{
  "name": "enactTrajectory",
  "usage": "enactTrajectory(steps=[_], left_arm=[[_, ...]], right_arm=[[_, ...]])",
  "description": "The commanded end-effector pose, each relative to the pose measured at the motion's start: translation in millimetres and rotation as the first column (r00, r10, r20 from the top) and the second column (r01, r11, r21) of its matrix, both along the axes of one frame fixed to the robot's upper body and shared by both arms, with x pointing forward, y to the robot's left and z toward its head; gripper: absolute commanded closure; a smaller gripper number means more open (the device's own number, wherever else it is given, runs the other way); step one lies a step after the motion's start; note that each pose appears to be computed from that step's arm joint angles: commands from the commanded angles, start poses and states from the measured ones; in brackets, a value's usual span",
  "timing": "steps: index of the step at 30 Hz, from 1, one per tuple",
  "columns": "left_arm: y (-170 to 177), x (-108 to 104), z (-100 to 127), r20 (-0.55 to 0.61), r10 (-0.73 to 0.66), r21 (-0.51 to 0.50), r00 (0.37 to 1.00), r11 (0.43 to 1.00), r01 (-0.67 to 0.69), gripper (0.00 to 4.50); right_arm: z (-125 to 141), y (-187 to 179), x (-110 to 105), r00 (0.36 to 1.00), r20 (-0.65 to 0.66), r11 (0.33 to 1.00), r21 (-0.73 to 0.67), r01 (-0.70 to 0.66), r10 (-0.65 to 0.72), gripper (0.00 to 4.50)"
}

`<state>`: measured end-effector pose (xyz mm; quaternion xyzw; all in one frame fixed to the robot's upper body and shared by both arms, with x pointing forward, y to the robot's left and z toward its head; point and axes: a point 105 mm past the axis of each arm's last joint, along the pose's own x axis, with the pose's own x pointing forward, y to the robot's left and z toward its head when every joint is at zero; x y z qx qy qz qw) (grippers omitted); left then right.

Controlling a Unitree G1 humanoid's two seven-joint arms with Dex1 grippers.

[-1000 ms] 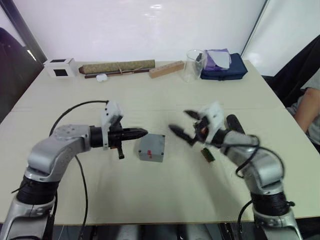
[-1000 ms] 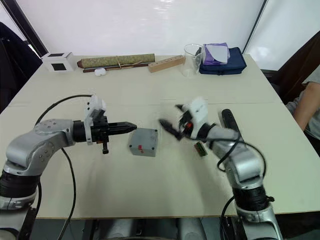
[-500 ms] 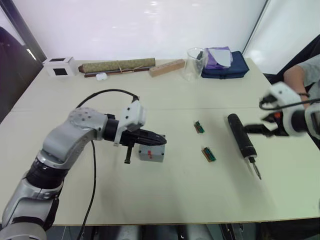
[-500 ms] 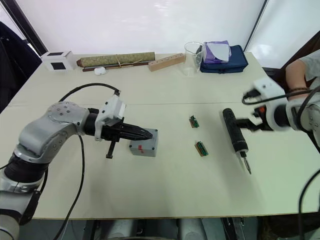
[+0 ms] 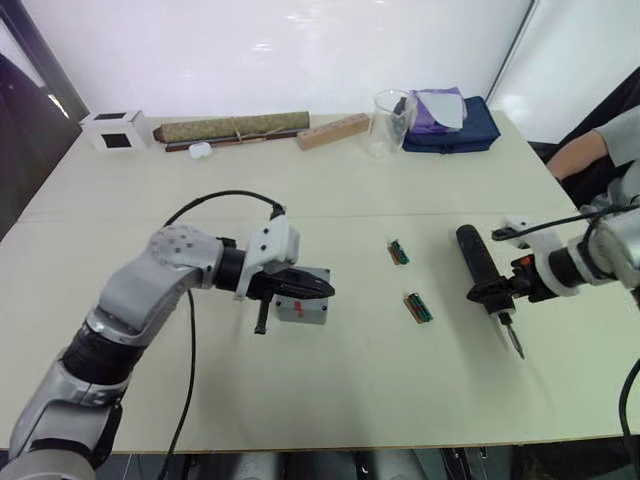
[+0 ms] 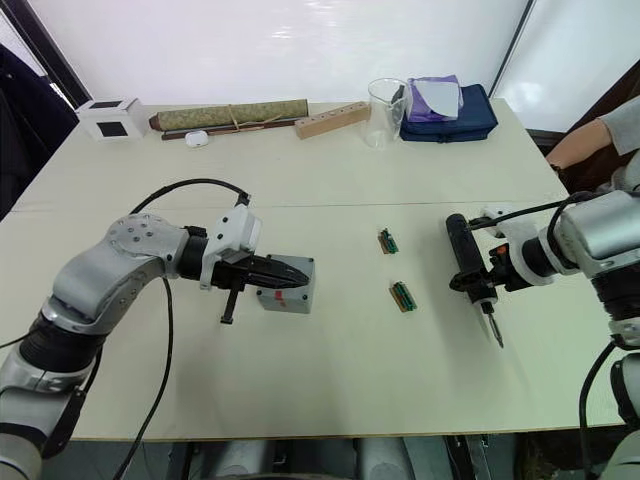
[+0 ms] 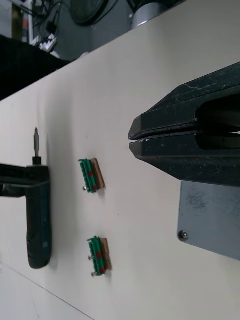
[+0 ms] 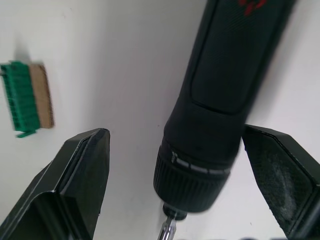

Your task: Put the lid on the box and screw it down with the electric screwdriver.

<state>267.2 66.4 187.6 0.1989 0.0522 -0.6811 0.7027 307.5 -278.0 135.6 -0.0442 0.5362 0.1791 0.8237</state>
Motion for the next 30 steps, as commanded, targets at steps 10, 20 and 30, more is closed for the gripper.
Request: enactTrajectory(steps=[10, 20, 30], left_arm=[[12, -4, 10, 0.097, 0.133, -0.018, 0.986, 0.991, -0.131, 4.50], [37, 12, 10, 0.059, 0.228, -0.024, 0.972, 0.974, -0.227, 4.50], [66, 31, 2, -0.043, 0.342, -0.048, 0.939, 0.938, -0.344, 4.50]], right_arm=[[-10, -1, 13, 0.992, -0.050, 0.990, -0.084, -0.116, 0.112, 2.25], [31, -13, 49, 0.976, 0.162, 0.978, -0.174, -0.117, 0.146, 2.35], [174, 60, 74, 0.398, 0.891, 0.967, -0.143, -0.209, 0.218, 2.35]])
